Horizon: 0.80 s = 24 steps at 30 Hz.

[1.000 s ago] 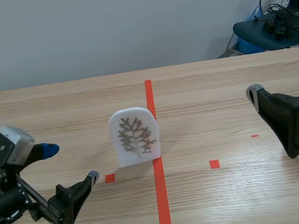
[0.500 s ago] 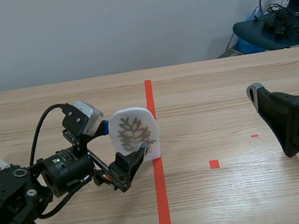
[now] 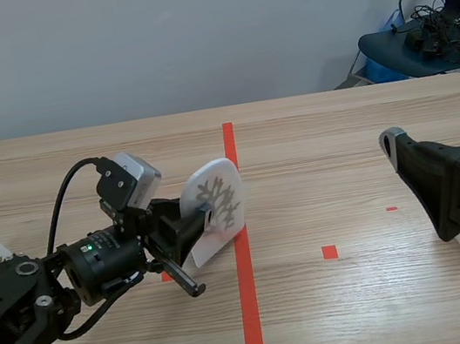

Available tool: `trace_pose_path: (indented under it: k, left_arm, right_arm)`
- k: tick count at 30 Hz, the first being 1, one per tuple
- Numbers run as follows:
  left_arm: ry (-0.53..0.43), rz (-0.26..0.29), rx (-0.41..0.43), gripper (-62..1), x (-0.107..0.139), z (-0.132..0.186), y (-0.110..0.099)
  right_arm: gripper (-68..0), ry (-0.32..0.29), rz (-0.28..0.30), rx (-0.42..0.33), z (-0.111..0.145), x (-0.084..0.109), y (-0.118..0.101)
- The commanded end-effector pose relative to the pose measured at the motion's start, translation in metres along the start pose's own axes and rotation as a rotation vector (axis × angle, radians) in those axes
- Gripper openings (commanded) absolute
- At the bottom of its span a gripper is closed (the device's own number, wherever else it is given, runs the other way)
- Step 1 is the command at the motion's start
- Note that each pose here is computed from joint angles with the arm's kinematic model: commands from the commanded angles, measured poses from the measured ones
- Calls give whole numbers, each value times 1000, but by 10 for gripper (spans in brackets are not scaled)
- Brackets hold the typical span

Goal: Do the leaf sorting experiment

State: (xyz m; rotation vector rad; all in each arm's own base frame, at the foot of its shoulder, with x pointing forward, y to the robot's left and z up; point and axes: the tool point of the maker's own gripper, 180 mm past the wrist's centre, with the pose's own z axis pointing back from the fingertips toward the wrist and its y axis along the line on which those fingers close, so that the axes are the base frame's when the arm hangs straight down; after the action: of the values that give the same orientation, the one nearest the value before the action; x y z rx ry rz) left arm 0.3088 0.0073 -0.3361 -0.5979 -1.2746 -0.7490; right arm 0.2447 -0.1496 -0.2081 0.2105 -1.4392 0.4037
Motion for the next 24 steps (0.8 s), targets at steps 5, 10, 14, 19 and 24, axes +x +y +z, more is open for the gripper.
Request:
trace_pose_path:
  k: [5,10,14,19,24]
  left_arm:
    - [-120,37,94,-569,55,36,20]
    - [-148,143,352,-568,49,91,70]
    - [-129,195,547,-568,29,132,104]
    - [-74,213,699,-568,3,161,133]
    - [-67,222,794,-568,-14,177,155]
  right_arm:
    - [4,-26,6,-4,-2,7,-2]
    - [4,-26,6,-4,-2,7,-2]
    - [4,-26,6,-4,-2,7,-2]
    - [4,-26,6,-4,-2,7,-2]
    - [4,-26,6,-4,-2,7,-2]
